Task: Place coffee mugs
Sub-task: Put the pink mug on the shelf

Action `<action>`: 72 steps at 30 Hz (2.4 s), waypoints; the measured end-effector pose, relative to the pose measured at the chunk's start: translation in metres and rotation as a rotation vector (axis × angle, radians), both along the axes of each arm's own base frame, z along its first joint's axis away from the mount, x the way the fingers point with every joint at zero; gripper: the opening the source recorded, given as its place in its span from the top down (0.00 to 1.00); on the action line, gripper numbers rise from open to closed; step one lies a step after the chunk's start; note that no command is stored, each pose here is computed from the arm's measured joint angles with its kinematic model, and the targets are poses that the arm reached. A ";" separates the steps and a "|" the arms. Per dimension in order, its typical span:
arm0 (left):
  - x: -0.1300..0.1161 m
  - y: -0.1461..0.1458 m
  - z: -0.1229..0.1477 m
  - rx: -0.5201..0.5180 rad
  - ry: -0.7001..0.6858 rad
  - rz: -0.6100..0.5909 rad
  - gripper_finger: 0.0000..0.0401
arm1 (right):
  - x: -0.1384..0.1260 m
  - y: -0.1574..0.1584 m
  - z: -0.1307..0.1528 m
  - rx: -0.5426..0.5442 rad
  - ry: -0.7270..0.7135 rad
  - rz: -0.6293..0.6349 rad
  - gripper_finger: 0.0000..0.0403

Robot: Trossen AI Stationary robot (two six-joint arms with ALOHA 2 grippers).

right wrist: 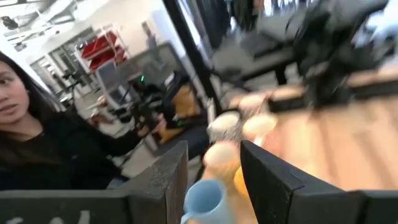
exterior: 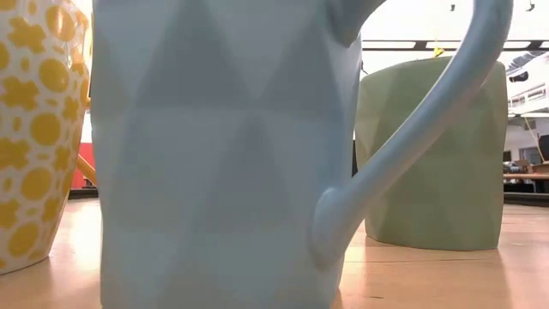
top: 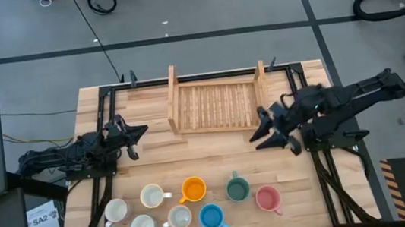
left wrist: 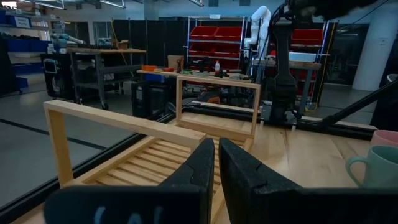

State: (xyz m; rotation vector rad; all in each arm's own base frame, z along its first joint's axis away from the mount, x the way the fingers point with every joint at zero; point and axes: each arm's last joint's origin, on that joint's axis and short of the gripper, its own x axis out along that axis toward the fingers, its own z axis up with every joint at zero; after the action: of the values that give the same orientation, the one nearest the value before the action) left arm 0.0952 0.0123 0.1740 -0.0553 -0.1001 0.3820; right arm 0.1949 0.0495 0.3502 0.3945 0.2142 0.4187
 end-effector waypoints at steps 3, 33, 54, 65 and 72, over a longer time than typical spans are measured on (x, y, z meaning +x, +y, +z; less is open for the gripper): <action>0.000 0.000 0.000 0.000 0.000 0.000 0.93 | 0.008 0.014 -0.009 0.050 0.085 0.028 0.62; 0.000 0.000 0.000 0.000 0.001 -0.001 0.93 | 0.010 0.079 -0.092 0.113 0.847 -0.081 0.62; 0.000 0.000 0.000 0.000 0.002 -0.001 0.93 | 0.027 0.090 -0.127 -0.091 0.905 -0.059 0.62; 0.000 0.000 0.000 0.000 0.004 -0.001 0.93 | 0.030 0.093 -0.138 -0.168 0.924 -0.031 0.62; 0.000 0.000 -0.001 0.000 0.006 -0.001 0.93 | 0.030 0.096 -0.142 -0.192 0.943 -0.020 0.62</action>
State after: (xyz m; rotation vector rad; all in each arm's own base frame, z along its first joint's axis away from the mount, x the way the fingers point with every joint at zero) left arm 0.0953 0.0123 0.1734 -0.0546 -0.0941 0.3810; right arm 0.2247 0.1453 0.2080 0.3809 1.1571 0.1611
